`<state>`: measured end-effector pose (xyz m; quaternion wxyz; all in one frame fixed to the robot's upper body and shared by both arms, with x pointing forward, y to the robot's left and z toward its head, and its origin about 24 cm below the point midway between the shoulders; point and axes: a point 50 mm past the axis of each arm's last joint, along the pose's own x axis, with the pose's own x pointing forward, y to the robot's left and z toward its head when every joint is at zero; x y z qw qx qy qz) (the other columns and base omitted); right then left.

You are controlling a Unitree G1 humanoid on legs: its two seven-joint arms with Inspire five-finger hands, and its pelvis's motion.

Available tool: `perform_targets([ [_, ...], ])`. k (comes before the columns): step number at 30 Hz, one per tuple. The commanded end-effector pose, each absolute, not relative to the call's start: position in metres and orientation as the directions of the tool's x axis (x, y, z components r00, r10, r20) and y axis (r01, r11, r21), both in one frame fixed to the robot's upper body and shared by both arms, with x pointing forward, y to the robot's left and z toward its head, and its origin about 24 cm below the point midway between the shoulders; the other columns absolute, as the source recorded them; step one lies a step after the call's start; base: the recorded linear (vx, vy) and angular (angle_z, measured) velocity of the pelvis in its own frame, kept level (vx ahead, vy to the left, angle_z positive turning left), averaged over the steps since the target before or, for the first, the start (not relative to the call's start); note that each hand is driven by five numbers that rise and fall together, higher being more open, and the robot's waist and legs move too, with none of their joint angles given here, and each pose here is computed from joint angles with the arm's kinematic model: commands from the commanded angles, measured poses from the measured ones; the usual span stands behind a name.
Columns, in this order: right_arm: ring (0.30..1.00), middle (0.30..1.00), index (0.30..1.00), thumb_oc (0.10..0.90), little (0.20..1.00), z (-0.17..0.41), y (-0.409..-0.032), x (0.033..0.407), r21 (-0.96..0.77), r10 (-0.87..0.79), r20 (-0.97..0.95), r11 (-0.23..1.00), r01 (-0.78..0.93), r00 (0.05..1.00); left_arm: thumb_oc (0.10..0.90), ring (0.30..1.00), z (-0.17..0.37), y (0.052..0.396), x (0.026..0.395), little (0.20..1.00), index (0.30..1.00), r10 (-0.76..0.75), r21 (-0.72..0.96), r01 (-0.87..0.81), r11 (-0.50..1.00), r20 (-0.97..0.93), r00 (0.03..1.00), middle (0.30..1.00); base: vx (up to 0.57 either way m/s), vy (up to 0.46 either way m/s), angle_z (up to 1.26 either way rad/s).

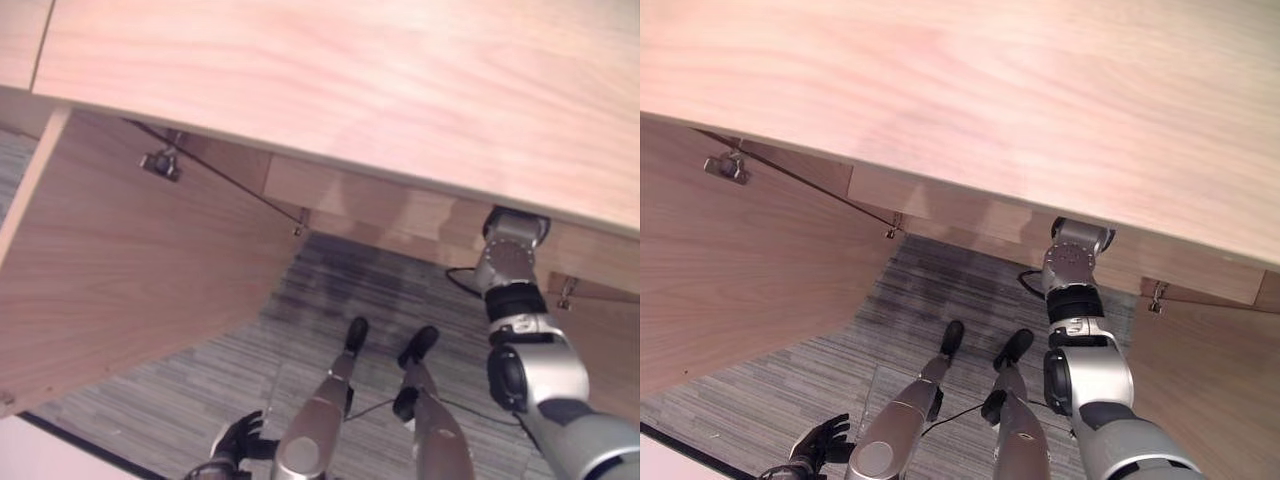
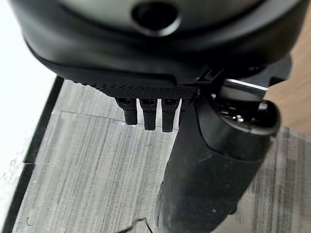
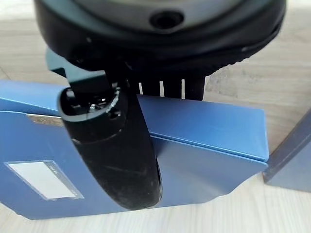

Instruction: Put the empty folder in the office cabinet

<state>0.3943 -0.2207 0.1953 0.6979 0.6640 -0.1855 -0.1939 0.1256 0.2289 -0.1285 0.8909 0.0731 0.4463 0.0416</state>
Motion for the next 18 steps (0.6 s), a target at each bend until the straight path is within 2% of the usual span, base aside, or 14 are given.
perform_targets([
  [1,0.9,0.9,0.9,0.8,0.9,0.27,-0.219,0.386,0.943,-0.521,0.312,0.271,-0.192,0.795,0.8,0.9,-0.135,0.261,0.057,0.9,0.9,0.215,0.24,0.006,0.971,-0.88,0.424,0.9,-0.04,0.024,0.01],
  [18,0.9,0.9,0.9,0.8,0.9,0.232,-0.183,0.375,0.954,-0.464,0.293,0.204,-0.221,0.836,0.8,0.9,-0.14,0.249,0.061,0.9,0.9,0.212,0.223,-0.023,0.975,-0.885,0.415,0.9,-0.02,0.002,-0.02],
])
